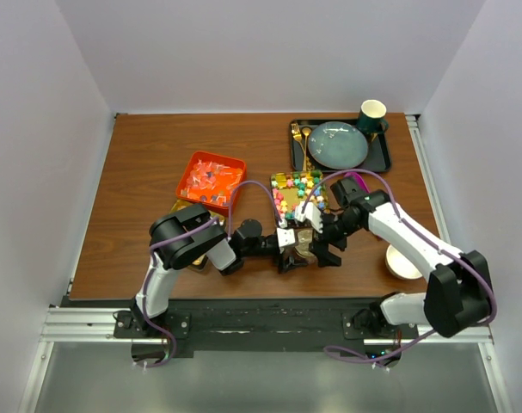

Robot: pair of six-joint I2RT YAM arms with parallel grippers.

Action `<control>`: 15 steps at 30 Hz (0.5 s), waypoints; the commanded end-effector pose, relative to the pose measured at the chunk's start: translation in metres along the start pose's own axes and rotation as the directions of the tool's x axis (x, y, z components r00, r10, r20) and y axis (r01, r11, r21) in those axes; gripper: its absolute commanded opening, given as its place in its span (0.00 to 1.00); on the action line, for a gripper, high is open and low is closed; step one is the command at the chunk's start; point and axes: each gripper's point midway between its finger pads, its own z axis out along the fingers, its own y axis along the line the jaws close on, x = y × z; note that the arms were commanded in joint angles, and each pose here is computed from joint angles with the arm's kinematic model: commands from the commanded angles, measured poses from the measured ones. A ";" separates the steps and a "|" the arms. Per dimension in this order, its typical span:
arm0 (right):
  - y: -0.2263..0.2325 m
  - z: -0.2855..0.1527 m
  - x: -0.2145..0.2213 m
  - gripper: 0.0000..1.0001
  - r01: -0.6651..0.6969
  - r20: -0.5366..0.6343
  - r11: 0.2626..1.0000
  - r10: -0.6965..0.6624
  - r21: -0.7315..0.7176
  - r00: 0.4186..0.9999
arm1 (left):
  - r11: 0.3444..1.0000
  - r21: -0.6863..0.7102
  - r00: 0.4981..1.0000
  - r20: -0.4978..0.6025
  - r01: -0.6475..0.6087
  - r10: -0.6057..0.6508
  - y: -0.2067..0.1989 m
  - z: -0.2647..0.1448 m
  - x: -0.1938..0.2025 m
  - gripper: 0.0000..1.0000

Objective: Pack the candies
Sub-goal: Screw the bottle lid onto the packing bottle.

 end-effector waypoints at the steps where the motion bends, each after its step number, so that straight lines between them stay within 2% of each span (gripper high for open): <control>1: 0.034 -0.009 0.012 0.94 -0.104 -0.024 0.991 0.102 -0.083 0.994 | 0.991 -0.092 0.872 -0.473 0.097 -0.130 -0.012 -0.055 0.144 0.00; 4: 0.022 -0.018 0.003 0.94 -0.146 0.017 0.988 0.147 -0.053 0.989 | 0.993 -0.080 0.871 -0.478 0.081 -0.110 -0.012 -0.053 0.146 0.00; 7: 0.004 -0.023 -0.013 0.94 -0.135 0.060 0.991 0.136 -0.019 0.989 | 0.993 -0.086 0.871 -0.479 0.078 -0.110 -0.012 -0.054 0.146 0.00; 11: -0.022 -0.025 -0.035 0.95 -0.078 0.121 0.996 0.072 0.044 0.990 | 0.993 -0.084 0.871 -0.478 0.079 -0.110 -0.013 -0.054 0.145 0.00; 15: -0.039 -0.019 -0.045 0.95 -0.013 0.131 0.999 0.007 0.040 0.991 | 0.994 -0.080 0.872 -0.478 0.078 -0.107 -0.013 -0.054 0.144 0.00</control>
